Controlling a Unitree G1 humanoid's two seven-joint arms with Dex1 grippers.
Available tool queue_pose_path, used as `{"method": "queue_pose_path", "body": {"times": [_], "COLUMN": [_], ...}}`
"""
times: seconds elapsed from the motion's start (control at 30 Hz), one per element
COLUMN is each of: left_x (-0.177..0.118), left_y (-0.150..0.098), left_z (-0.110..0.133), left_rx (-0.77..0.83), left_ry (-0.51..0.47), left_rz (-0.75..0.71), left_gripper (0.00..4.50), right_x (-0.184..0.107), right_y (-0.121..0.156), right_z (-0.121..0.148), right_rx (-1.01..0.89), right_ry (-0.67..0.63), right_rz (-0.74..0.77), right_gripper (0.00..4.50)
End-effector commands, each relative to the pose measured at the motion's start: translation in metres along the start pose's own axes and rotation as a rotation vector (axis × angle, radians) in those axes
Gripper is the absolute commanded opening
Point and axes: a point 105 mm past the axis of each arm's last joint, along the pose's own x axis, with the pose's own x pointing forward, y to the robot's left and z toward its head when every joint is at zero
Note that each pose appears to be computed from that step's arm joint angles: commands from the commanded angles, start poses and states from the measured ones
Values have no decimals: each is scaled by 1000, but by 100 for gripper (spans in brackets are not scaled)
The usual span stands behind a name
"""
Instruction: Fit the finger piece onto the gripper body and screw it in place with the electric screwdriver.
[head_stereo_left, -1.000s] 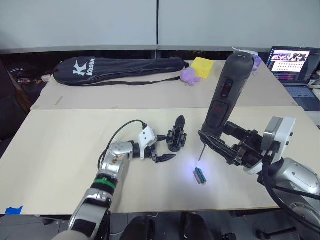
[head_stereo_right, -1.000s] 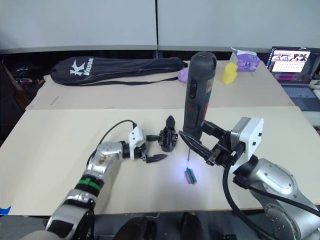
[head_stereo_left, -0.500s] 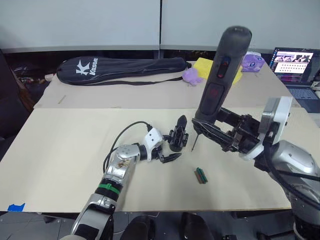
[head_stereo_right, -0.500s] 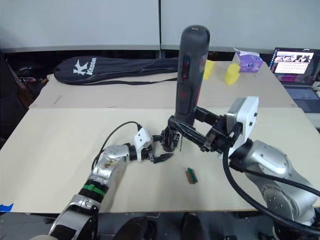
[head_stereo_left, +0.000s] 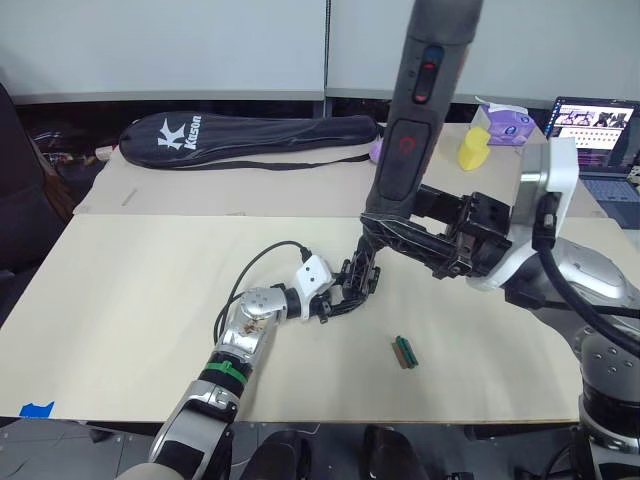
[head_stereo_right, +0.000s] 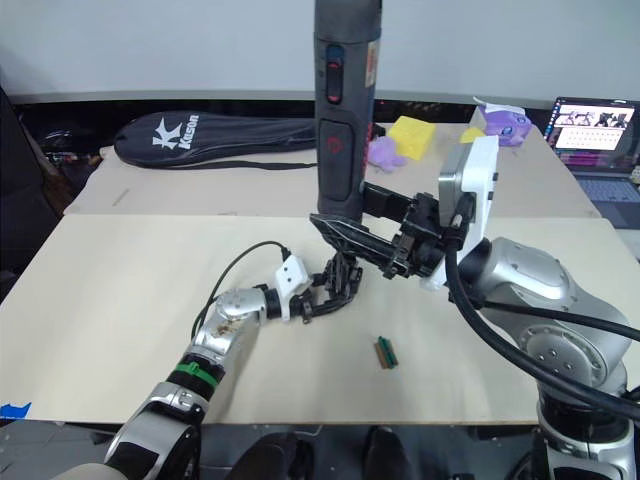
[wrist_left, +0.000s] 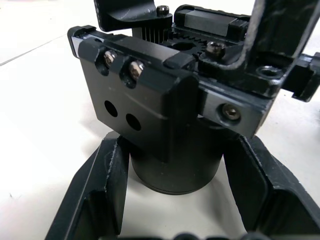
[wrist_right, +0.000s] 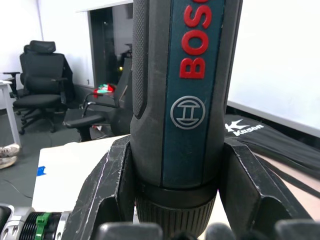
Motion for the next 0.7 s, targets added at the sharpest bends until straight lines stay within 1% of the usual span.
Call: {"method": "queue_pose_path", "body": {"times": [0.03, 0.27, 0.37, 0.53, 0.57, 0.63, 0.67, 0.7], "left_x": [3, 4, 4, 3, 3, 4, 4, 5], "left_y": [-1, -1, 0, 5, 6, 7, 7, 7], "left_z": [-1, 0, 0, 1, 1, 2, 2, 2], "left_rx": [10, 21, 23, 14, 15, 16, 16, 17], "left_ry": [5, 5, 8, 14, 14, 13, 13, 12], "left_rz": [-6, -12, -11, 8, 8, 8, 6, 6], "left_gripper": [227, 227, 227, 227, 334, 422, 449, 450], "right_x": [9, 29, 31, 31, 31, 31, 31, 31], "right_y": [4, -7, -8, -6, -6, -5, -4, -4], "right_z": [12, 1, -2, 1, 2, 3, 4, 4], "right_rx": [-42, -89, -103, -96, -94, -92, -92, -92], "right_ry": [-39, -22, -17, -30, -33, -36, -36, -36], "right_rz": [45, 27, 32, 49, 54, 60, 62, 63], "right_gripper": [192, 192, 192, 192, 192, 192, 192, 192]}}
